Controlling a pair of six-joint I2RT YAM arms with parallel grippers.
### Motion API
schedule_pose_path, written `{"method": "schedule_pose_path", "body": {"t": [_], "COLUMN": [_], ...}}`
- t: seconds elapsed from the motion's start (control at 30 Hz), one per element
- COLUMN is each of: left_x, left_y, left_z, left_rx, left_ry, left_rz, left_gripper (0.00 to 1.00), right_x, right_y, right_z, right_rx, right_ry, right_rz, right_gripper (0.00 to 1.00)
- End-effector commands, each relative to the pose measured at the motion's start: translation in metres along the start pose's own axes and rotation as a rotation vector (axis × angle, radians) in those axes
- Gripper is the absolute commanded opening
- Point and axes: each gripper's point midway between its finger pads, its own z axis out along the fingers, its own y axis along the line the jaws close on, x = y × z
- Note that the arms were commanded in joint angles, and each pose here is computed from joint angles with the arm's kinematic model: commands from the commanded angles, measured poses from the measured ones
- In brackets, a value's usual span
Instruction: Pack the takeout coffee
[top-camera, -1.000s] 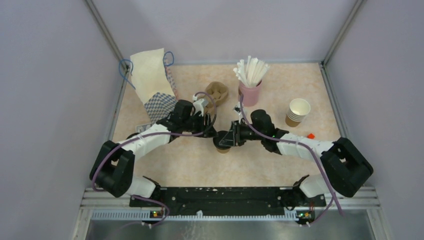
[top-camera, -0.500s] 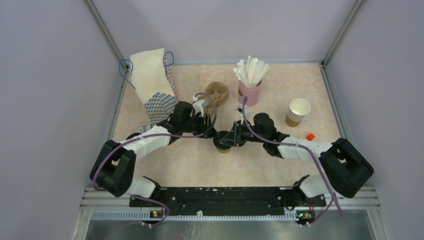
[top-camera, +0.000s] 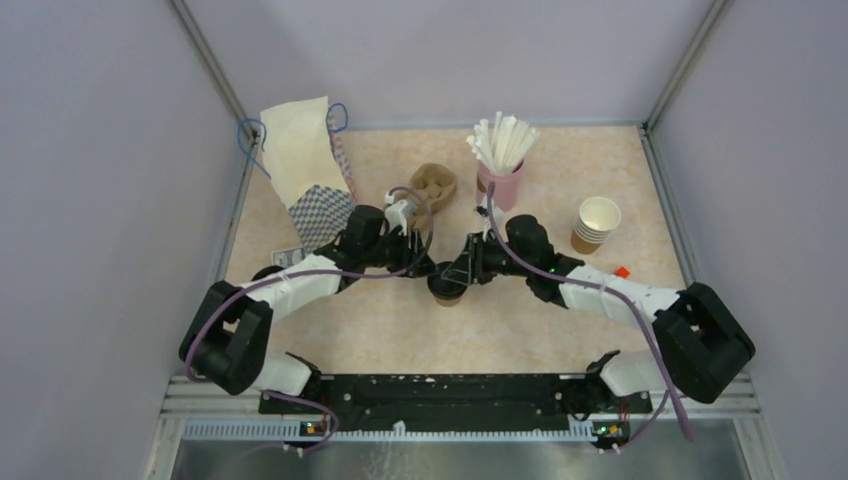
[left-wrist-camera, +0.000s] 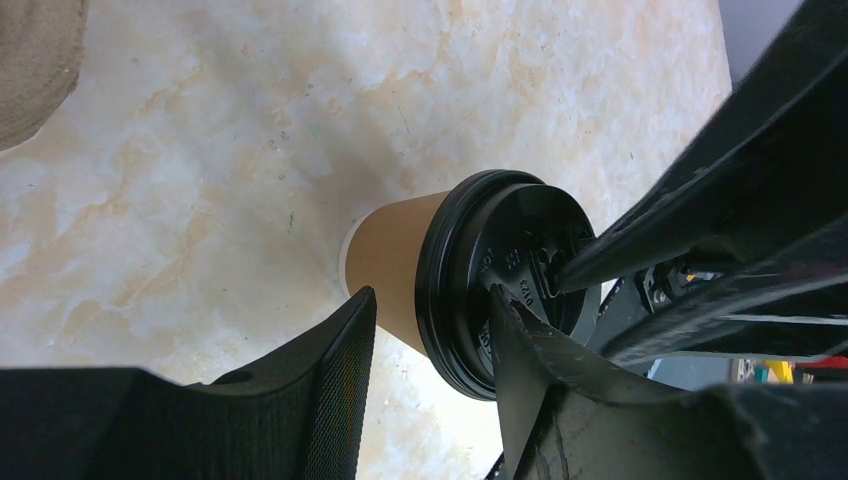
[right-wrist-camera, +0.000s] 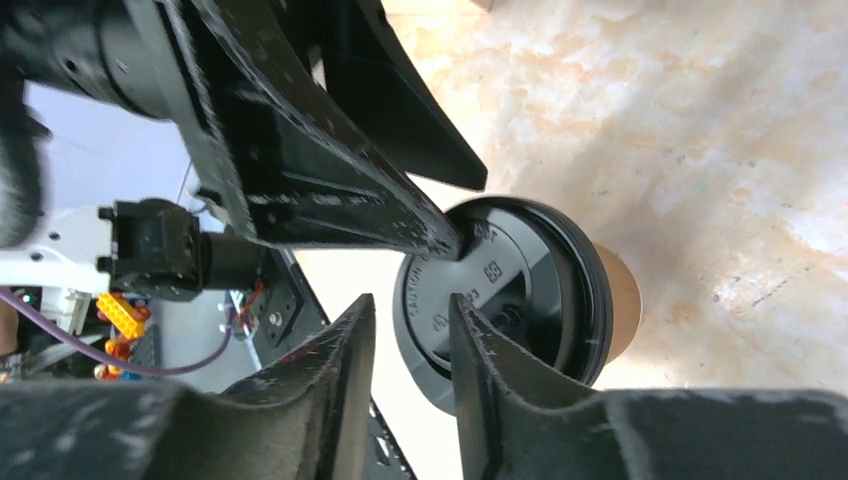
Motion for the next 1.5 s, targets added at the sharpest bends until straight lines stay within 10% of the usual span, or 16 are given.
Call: {"method": "schedule_pose_path", "body": {"t": [0.0, 0.5, 1.47], "left_x": [0.031, 0.034, 0.043], "left_y": [0.020, 0.016, 0.014], "left_z": [0.001, 0.009, 0.016], "left_rx": [-0.101, -0.159, -0.192], "left_ry": [0.093, 0.106, 0.113], "left_rz": [-0.025, -0.066, -0.072], "left_gripper": [0.50, 0.50, 0.50], "right_x": [-0.049, -0.022, 0.051], "right_y": [0.030, 0.018, -0.010], "right_z": [-0.020, -0.076, -0.019], "right_rx": [0.008, 0.087, 0.171], "right_ry": [-0.088, -0.303, -0.219], "right_rz": [-0.036, 0.523, 0.644], "right_gripper": [0.36, 0.71, 0.50]}}
